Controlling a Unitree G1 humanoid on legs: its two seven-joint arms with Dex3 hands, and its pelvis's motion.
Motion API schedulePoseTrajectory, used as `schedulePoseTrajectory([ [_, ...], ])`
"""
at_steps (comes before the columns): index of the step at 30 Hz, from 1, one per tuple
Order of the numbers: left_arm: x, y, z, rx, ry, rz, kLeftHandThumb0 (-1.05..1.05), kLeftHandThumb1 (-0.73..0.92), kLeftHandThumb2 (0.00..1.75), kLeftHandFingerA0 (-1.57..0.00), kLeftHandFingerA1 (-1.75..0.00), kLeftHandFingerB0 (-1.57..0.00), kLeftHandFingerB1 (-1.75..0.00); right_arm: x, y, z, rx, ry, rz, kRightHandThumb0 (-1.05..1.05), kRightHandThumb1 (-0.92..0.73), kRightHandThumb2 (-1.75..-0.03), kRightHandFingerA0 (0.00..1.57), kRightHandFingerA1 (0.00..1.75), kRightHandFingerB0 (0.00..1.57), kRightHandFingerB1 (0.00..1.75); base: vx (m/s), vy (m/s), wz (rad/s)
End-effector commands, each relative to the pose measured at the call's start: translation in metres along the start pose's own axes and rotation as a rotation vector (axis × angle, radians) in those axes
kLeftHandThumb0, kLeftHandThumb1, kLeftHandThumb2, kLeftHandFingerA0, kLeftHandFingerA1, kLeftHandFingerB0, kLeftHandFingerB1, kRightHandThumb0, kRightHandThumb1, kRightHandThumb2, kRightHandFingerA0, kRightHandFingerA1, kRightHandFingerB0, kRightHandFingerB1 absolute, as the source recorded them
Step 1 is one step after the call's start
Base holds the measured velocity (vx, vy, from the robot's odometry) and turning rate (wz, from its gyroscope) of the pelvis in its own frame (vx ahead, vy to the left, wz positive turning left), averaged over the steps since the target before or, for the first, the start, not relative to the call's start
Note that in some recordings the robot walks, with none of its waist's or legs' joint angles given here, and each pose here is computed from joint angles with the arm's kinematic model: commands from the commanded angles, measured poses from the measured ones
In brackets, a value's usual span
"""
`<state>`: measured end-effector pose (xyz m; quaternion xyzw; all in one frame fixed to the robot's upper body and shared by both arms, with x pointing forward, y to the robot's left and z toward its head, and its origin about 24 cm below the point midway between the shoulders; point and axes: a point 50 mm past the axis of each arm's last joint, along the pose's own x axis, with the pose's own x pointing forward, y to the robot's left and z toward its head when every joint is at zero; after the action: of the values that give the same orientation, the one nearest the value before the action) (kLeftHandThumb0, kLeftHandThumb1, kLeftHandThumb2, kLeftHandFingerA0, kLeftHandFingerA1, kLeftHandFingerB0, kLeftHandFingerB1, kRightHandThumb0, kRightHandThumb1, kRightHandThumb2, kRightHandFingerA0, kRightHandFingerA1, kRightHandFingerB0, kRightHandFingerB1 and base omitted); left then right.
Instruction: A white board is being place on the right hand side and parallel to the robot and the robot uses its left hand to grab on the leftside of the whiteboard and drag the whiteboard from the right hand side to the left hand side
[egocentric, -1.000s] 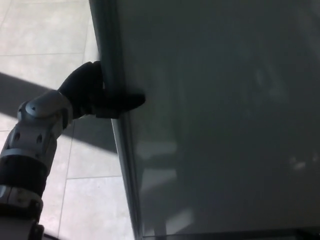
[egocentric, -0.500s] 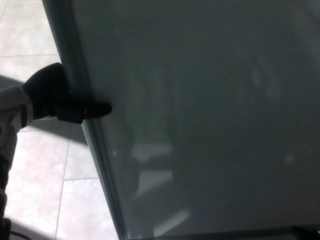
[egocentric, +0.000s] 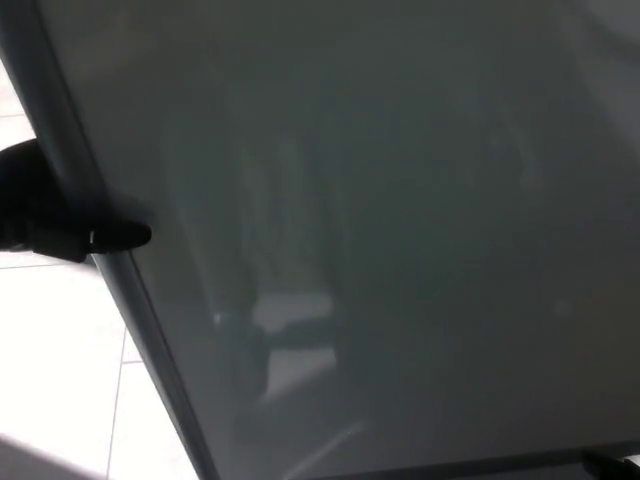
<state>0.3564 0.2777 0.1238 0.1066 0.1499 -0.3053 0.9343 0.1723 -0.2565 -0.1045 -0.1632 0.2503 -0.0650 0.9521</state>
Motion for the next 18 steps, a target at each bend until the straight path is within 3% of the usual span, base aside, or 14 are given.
schedulePoseTrajectory([
  [1, -0.059, 0.027, 0.009, 0.055, 0.008, -0.107, -0.22, 0.75, 0.63, -0.71, -1.6, -0.71, -1.47, -0.001, -0.011, -0.001, -0.03, 0.004, -0.042, -0.25, -0.87, -0.66, 0.72, 0.51, 0.41, 0.33, 0.0, 0.0, 0.0],
  [4, -0.059, 0.027, 0.008, 0.016, 0.006, -0.11, -0.18, 0.77, 0.63, -0.76, -1.6, -0.75, -1.41, 0.0, -0.01, -0.001, -0.028, 0.005, -0.043, -0.26, -0.87, -0.66, 0.72, 0.51, 0.41, 0.33, 0.0, 0.0, 0.0],
  [5, -0.064, 0.027, 0.0, -0.104, 0.011, -0.146, -0.06, 0.76, 0.68, -0.84, -1.51, -0.86, -1.23, -0.001, -0.009, -0.001, -0.022, 0.001, -0.041, -0.25, -0.86, -0.66, 0.74, 0.53, 0.41, 0.33, 0.0, 0.0, 0.0],
  [6, -0.068, 0.028, -0.004, -0.144, 0.017, -0.151, -0.07, 0.78, 0.65, -0.84, -1.44, -0.88, -1.13, -0.001, -0.01, -0.001, -0.021, -0.001, -0.038, -0.25, -0.87, -0.66, 0.74, 0.53, 0.4, 0.33, 0.0, 0.0, 0.0],
  [17, -0.101, 0.041, -0.018, -0.177, 0.04, -0.026, -0.1, 0.75, 0.68, -0.87, -1.43, -0.91, -1.14, 0.0, -0.011, 0.0, -0.042, -0.005, -0.037, -0.24, -0.87, -0.66, 0.73, 0.52, 0.41, 0.33, 0.0, 0.0, 0.0],
  [18, -0.127, 0.048, -0.03, -0.253, 0.052, 0.05, 0.03, 0.76, 0.7, -0.84, -1.53, -0.86, -1.18, 0.0, -0.011, 0.0, -0.044, -0.001, -0.04, -0.25, -0.86, -0.66, 0.75, 0.52, 0.41, 0.33, 0.0, 0.0, 0.0],
])
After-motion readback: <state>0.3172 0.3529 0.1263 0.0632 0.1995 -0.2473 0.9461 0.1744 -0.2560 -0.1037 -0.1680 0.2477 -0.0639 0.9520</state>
